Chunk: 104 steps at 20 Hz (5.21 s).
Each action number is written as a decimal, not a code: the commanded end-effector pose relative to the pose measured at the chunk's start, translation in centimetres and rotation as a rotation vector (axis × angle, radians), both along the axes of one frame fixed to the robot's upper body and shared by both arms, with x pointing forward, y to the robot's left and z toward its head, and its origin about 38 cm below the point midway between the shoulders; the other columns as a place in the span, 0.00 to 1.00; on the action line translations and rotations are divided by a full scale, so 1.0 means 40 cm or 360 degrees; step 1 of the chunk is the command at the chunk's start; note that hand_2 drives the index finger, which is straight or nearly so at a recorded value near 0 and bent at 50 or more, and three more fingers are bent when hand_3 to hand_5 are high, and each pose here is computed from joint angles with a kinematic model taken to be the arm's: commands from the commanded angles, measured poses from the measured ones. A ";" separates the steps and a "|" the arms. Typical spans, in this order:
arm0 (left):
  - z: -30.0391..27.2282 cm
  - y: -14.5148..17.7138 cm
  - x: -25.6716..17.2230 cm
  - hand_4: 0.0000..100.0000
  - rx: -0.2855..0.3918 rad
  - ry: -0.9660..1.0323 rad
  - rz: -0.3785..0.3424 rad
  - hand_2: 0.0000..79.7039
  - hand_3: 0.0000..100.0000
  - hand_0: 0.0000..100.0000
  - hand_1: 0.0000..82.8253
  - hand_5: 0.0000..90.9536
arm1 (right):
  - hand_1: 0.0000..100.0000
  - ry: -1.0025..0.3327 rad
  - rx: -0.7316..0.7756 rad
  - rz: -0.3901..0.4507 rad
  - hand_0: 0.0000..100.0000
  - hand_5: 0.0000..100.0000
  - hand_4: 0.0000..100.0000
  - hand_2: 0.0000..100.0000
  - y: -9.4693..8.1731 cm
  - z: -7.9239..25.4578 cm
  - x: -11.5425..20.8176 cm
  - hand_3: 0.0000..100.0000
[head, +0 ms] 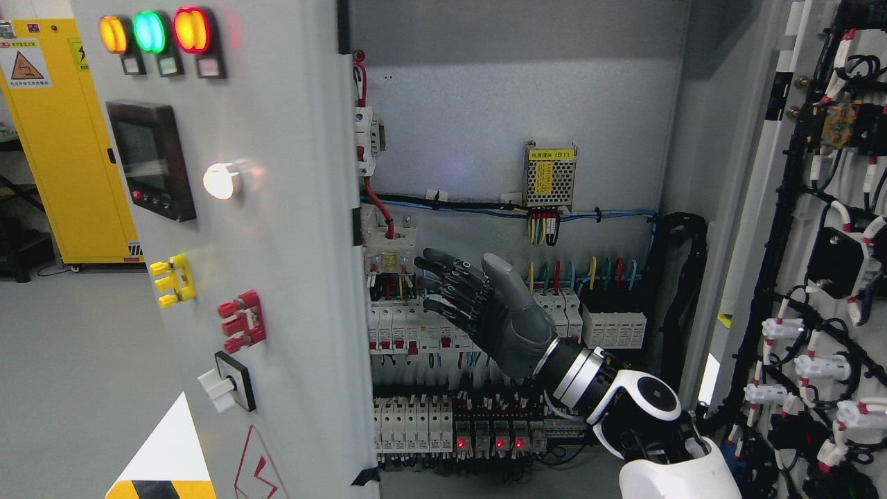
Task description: Open door with both hands
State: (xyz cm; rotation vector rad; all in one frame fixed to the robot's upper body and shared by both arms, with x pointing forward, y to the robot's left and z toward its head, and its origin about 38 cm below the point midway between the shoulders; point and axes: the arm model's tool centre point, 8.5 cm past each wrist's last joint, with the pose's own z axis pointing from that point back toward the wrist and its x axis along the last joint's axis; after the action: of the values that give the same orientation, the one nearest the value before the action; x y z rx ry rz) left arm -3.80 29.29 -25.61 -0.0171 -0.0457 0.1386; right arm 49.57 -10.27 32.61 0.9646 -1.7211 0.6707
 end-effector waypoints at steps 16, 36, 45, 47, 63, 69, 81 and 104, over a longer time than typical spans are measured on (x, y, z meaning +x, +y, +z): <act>0.000 0.002 -0.001 0.00 0.0003 0.0002 0.0000 0.00 0.00 0.37 0.19 0.00 | 0.06 -0.0028 -0.0161 0.0454 0.22 0.00 0.00 0.00 0.202 -0.146 -0.226 0.00; 0.000 0.002 0.001 0.00 0.0003 -0.0003 -0.0001 0.00 0.00 0.37 0.19 0.00 | 0.07 -0.0007 -0.0272 0.0890 0.21 0.00 0.00 0.00 0.458 -0.238 -0.469 0.00; 0.000 0.001 0.001 0.00 -0.0005 -0.0004 -0.0003 0.00 0.00 0.37 0.19 0.00 | 0.07 0.0032 -0.0255 0.0943 0.21 0.00 0.00 0.00 0.527 -0.233 -0.484 0.00; 0.001 0.004 0.000 0.00 -0.0001 -0.0002 -0.0001 0.00 0.00 0.37 0.19 0.00 | 0.07 0.0034 -0.0257 0.0938 0.21 0.00 0.00 0.00 0.527 -0.234 -0.481 0.00; 0.000 0.001 0.000 0.00 -0.0004 -0.0002 -0.0001 0.00 0.00 0.37 0.19 0.00 | 0.07 -0.0010 -0.0349 0.0966 0.22 0.00 0.00 0.00 0.563 -0.233 -0.483 0.00; 0.000 0.001 0.001 0.00 -0.0005 -0.0004 -0.0001 0.00 0.00 0.37 0.19 0.00 | 0.06 0.0009 -0.0340 0.0900 0.22 0.00 0.00 0.00 0.564 -0.231 -0.474 0.00; 0.000 0.001 0.001 0.00 -0.0007 -0.0004 -0.0001 0.00 0.00 0.37 0.19 0.00 | 0.07 -0.0014 -0.0364 0.0913 0.22 0.00 0.00 0.00 0.570 -0.224 -0.476 0.00; 0.211 0.006 0.352 0.00 -0.0121 -0.1372 -0.0159 0.00 0.14 0.38 0.25 0.00 | 0.07 0.0205 -0.0173 -0.0304 0.22 0.00 0.00 0.00 -0.114 -0.389 -0.326 0.00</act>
State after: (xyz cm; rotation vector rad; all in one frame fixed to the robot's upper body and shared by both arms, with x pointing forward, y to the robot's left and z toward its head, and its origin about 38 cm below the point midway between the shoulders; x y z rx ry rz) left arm -0.67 29.72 -24.40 -0.0604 -0.4362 0.0826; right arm 36.29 -2.72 16.86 1.0033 -1.4649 0.7142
